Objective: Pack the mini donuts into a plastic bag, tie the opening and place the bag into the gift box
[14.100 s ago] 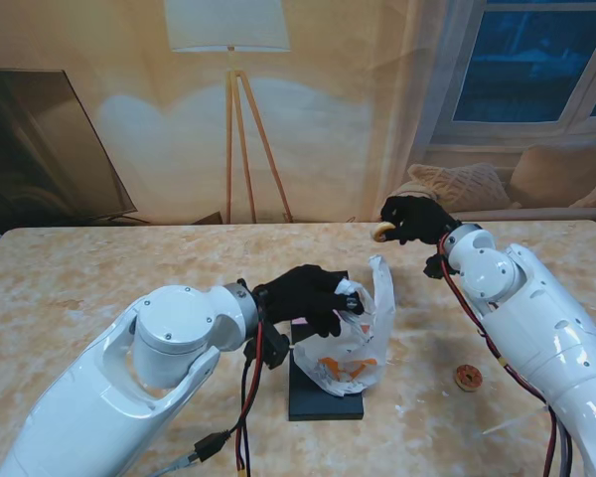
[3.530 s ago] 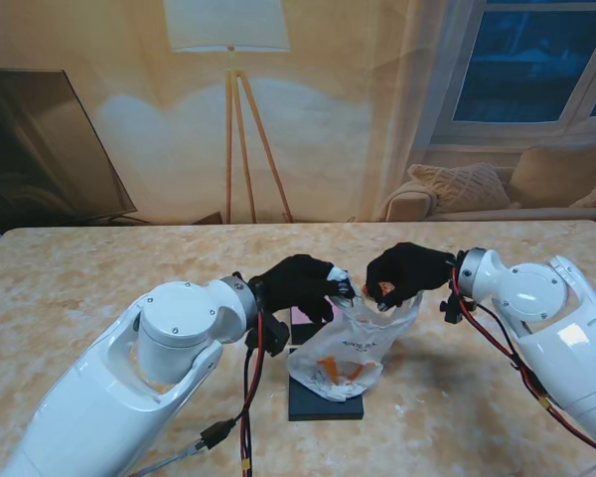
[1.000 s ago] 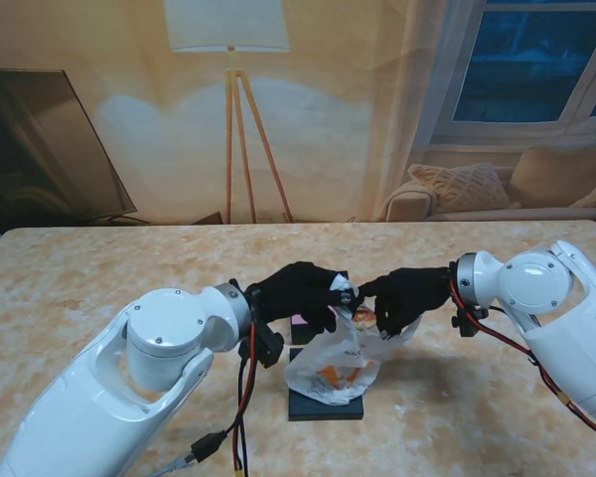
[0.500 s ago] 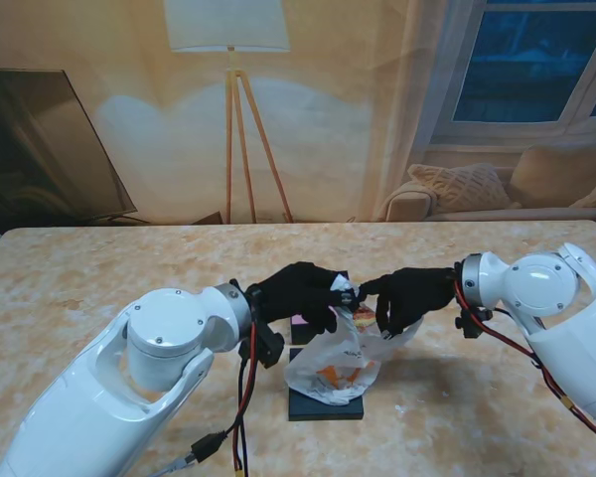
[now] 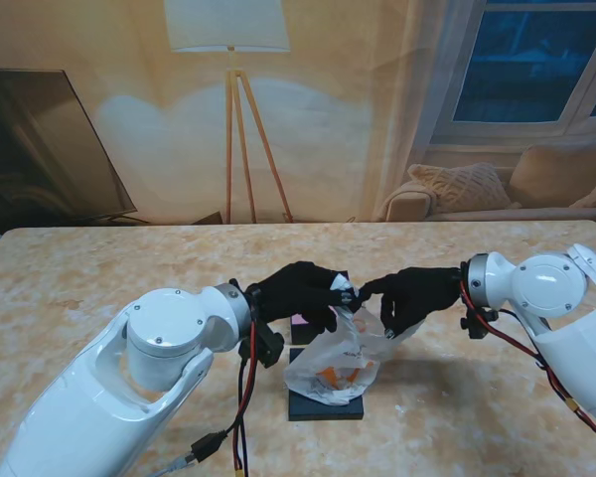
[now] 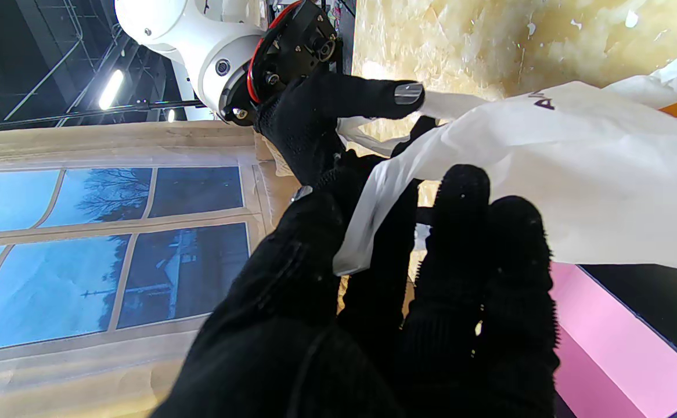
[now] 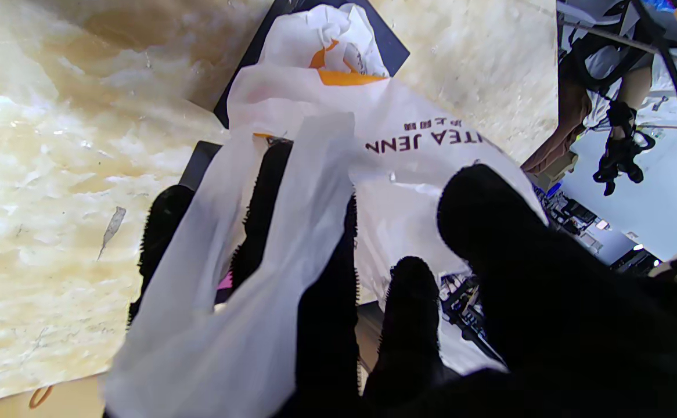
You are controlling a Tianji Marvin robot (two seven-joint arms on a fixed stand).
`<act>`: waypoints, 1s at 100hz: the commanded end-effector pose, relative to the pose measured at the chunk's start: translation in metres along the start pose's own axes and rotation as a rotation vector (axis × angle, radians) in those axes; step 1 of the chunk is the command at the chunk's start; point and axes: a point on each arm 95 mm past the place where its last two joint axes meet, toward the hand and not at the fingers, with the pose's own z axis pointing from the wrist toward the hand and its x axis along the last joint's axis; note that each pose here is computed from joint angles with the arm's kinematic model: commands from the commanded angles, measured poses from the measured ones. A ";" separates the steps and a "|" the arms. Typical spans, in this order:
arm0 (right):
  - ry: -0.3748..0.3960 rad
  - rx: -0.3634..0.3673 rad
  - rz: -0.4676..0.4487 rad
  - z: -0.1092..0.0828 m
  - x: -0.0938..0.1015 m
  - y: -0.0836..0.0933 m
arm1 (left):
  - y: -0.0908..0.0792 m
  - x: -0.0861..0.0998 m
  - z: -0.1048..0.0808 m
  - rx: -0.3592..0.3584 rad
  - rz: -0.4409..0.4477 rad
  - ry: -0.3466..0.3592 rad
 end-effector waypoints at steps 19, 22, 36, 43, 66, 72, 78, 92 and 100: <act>-0.002 -0.172 0.030 -0.006 0.005 -0.005 | 0.002 0.002 -0.001 -0.009 -0.004 0.010; -0.004 -0.204 0.038 -0.007 0.004 -0.005 | 0.002 0.002 -0.002 -0.008 -0.004 0.011; -0.002 -0.356 0.085 -0.007 0.002 -0.005 | 0.001 0.002 -0.002 -0.008 -0.003 0.011; -0.003 -0.414 0.100 -0.009 0.002 -0.005 | 0.001 0.002 -0.001 -0.008 -0.003 0.011; -0.041 -0.488 0.082 -0.026 -0.004 -0.005 | 0.000 0.001 -0.001 -0.001 -0.003 0.008; -0.054 -0.519 0.077 -0.031 -0.006 -0.005 | -0.001 0.001 -0.001 0.000 -0.004 0.007; -0.071 -0.544 0.066 -0.037 -0.009 -0.006 | -0.001 0.001 -0.001 0.001 -0.004 0.007; -0.123 -0.581 0.036 -0.051 -0.018 -0.009 | -0.001 0.001 -0.001 -0.001 -0.005 0.007; -0.155 -0.589 0.026 -0.058 -0.023 -0.011 | -0.001 0.001 -0.001 -0.003 -0.005 0.007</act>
